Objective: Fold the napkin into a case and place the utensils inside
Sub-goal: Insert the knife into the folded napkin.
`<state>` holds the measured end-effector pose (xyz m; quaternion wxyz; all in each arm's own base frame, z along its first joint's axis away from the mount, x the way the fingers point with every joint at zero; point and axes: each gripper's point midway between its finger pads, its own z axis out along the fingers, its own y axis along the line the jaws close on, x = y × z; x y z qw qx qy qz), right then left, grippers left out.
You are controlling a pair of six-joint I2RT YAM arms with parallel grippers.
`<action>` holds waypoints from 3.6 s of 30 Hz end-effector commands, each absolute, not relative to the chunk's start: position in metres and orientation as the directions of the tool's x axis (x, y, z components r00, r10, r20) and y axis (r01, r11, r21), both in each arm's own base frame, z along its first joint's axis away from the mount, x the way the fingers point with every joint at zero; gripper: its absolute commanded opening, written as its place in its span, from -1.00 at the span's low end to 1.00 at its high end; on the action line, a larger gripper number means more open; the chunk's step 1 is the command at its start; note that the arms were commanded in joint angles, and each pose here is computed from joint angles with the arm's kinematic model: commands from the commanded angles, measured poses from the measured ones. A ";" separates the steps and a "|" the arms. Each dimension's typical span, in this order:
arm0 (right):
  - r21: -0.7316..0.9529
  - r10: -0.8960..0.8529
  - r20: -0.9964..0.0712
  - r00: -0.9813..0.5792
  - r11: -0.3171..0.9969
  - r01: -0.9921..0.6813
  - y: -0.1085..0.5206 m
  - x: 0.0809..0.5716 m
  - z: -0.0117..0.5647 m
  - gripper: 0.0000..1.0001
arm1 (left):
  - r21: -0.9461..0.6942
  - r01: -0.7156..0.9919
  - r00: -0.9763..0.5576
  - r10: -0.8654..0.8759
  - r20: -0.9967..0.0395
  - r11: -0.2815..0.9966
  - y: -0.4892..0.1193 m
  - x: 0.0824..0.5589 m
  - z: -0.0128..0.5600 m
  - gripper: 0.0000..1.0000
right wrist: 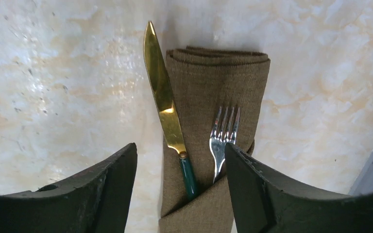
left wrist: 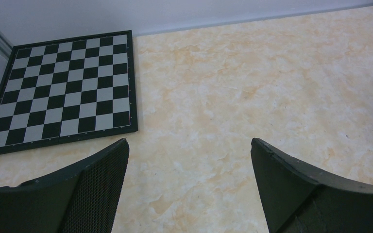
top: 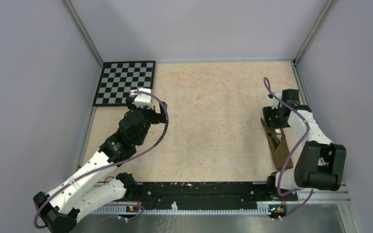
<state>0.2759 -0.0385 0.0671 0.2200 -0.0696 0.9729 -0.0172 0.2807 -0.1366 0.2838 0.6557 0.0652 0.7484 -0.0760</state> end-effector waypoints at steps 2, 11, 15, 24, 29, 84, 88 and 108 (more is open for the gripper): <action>0.025 -0.045 -0.496 -0.867 0.998 -0.066 -0.027 0.309 0.083 0.31 | -0.037 0.191 -0.110 -0.016 -0.994 0.981 -0.134 0.283 0.290 0.97; -0.097 -0.170 -0.512 -0.842 0.985 -0.140 -0.017 0.347 0.079 0.06 | -0.047 0.170 -0.123 -0.026 -0.992 0.984 -0.128 0.288 0.286 0.97; -0.130 -0.212 -0.505 -0.837 0.977 -0.169 -0.015 0.364 0.077 0.06 | -0.049 0.165 -0.130 -0.028 -0.991 0.985 -0.126 0.290 0.284 0.97; -0.153 -0.299 -0.475 -0.828 0.954 -0.257 0.000 0.381 0.057 -0.20 | -0.058 0.145 -0.137 -0.038 -0.990 0.988 -0.120 0.294 0.282 0.97; -0.191 -0.337 -0.439 -0.833 0.941 -0.281 0.003 0.383 0.047 -0.30 | -0.056 0.144 -0.137 -0.036 -0.990 0.988 -0.120 0.294 0.282 0.97; -0.169 -0.063 -0.434 -0.899 0.986 0.012 -0.042 0.333 0.064 -1.00 | -0.061 0.145 -0.118 -0.044 -0.992 0.988 -0.117 0.290 0.289 0.97; -0.158 -0.056 -0.412 -0.910 0.987 0.011 -0.040 0.328 0.058 -1.00 | -0.059 0.143 -0.119 -0.043 -0.992 0.988 -0.116 0.290 0.288 0.98; -0.128 -0.010 -0.544 -0.839 0.989 0.072 -0.040 0.318 0.107 -0.01 | -0.060 0.130 -0.126 -0.043 -0.991 0.990 -0.113 0.291 0.286 0.97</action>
